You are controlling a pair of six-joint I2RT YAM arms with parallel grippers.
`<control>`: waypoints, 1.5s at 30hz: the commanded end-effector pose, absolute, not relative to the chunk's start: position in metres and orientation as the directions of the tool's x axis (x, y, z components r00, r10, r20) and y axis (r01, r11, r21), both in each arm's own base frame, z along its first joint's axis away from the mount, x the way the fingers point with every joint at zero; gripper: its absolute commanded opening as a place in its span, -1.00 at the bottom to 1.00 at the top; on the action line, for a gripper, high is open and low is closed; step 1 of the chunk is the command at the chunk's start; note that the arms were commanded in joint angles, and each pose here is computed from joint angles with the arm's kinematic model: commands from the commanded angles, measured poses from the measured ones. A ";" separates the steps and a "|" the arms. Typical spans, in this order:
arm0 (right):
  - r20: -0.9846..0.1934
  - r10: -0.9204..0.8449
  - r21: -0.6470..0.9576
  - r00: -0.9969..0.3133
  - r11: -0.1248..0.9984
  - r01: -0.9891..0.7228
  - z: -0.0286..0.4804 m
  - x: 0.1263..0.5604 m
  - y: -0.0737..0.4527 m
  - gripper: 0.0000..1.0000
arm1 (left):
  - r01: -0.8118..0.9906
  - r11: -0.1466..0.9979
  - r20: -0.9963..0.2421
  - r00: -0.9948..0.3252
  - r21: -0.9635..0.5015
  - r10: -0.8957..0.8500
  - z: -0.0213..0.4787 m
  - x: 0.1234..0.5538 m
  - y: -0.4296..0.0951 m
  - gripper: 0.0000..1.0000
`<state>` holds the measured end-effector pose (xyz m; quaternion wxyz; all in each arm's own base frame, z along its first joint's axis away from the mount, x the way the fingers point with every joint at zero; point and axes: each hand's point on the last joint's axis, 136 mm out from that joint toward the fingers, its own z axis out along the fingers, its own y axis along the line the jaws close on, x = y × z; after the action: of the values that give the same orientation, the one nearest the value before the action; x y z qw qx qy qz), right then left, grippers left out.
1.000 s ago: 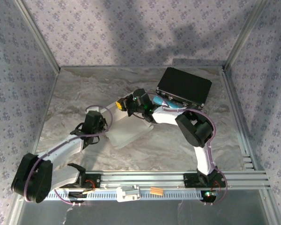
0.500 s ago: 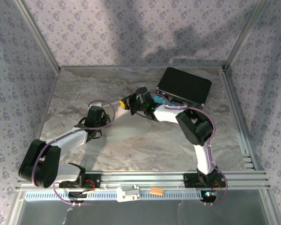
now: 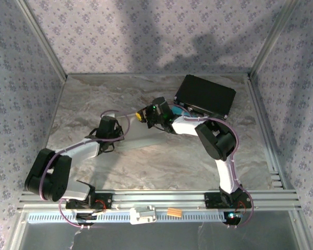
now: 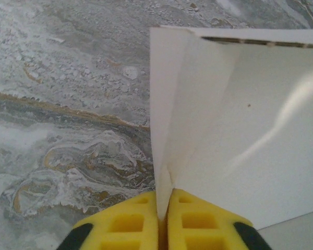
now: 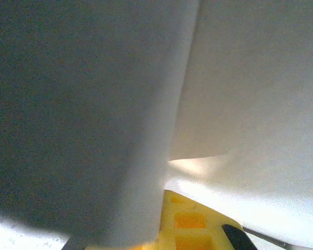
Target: Fold the paper box
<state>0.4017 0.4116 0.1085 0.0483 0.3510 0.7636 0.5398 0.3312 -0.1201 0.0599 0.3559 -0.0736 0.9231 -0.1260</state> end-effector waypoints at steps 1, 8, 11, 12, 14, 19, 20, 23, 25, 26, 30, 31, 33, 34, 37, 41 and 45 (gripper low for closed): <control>0.365 0.488 0.789 -0.793 0.290 0.542 0.076 0.360 0.425 -1.00 | 0.003 0.950 -0.691 -0.687 -0.313 -0.225 0.083 0.350 -0.133 -1.00; 0.357 0.498 0.804 -0.790 0.267 0.531 0.091 0.365 0.428 -1.00 | 0.020 0.966 -0.725 -0.665 -0.257 -0.179 0.095 0.348 -0.142 -1.00; 0.348 0.508 0.806 -0.788 0.268 0.528 0.099 0.364 0.427 -1.00 | 0.003 0.973 -0.727 -0.665 -0.231 -0.170 0.094 0.345 -0.142 -1.00; 0.347 0.508 0.806 -0.789 0.269 0.527 0.102 0.362 0.427 -1.00 | -0.004 0.974 -0.732 -0.659 -0.225 -0.172 0.096 0.345 -0.141 -1.00; 0.337 0.497 0.815 -0.800 0.271 0.512 0.111 0.361 0.428 -1.00 | -0.010 0.976 -0.743 -0.647 -0.218 -0.173 0.099 0.342 -0.140 -1.00; 0.279 0.473 0.820 -0.835 0.335 0.464 0.131 0.355 0.420 -0.95 | 0.003 0.971 -0.761 -0.622 -0.240 -0.186 0.121 0.335 -0.138 -1.00; 0.268 0.474 0.820 -0.839 0.345 0.457 0.134 0.355 0.416 -0.86 | 0.004 0.972 -0.764 -0.619 -0.237 -0.184 0.126 0.333 -0.136 -1.00; 0.244 0.477 0.820 -0.844 0.362 0.442 0.142 0.353 0.409 -0.54 | 0.024 0.975 -0.766 -0.623 -0.223 -0.160 0.131 0.327 -0.133 -1.00; 0.223 0.485 0.827 -0.846 0.366 0.427 0.149 0.354 0.404 -0.28 | 0.045 0.976 -0.766 -0.628 -0.212 -0.137 0.133 0.323 -0.133 -1.00; 0.210 0.492 0.826 -0.845 0.373 0.423 0.153 0.355 0.400 -0.16 | 0.051 0.978 -0.769 -0.627 -0.203 -0.127 0.134 0.321 -0.132 -1.00; 0.113 0.506 0.830 -0.855 0.425 0.361 0.175 0.359 0.380 0.11 | 0.063 0.985 -0.772 -0.629 -0.161 -0.086 0.139 0.315 -0.126 -1.00; 0.088 0.510 0.833 -0.856 0.433 0.343 0.182 0.360 0.375 0.14 | 0.067 0.986 -0.774 -0.628 -0.153 -0.078 0.141 0.314 -0.125 -1.00; 0.021 0.518 0.842 -0.855 0.453 0.295 0.201 0.362 0.361 0.18 | 0.076 0.988 -0.774 -0.630 -0.137 -0.059 0.145 0.312 -0.123 -1.00; -0.008 0.517 0.838 -0.856 0.471 0.277 0.209 0.362 0.353 0.20 | 0.078 0.988 -0.773 -0.632 -0.131 -0.053 0.147 0.311 -0.122 -1.00; -0.090 0.514 0.819 -0.853 0.526 0.230 0.236 0.360 0.327 0.26 | 0.086 0.988 -0.786 -0.617 -0.130 -0.050 0.159 0.308 -0.121 -1.00; -0.191 0.510 0.792 -0.839 0.585 0.175 0.264 0.362 0.290 0.23 | 0.124 0.981 -0.819 -0.572 -0.151 -0.054 0.188 0.307 -0.124 -1.00; -0.318 0.466 0.736 -0.826 0.670 0.095 0.288 0.372 0.262 0.24 | 0.168 0.974 -0.833 -0.552 -0.155 -0.038 0.207 0.308 -0.131 -1.00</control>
<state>0.3759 0.2858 0.2898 0.2277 0.1988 0.8472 0.4369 0.3078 -0.1229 0.1820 0.4562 0.0142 0.8848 -0.0942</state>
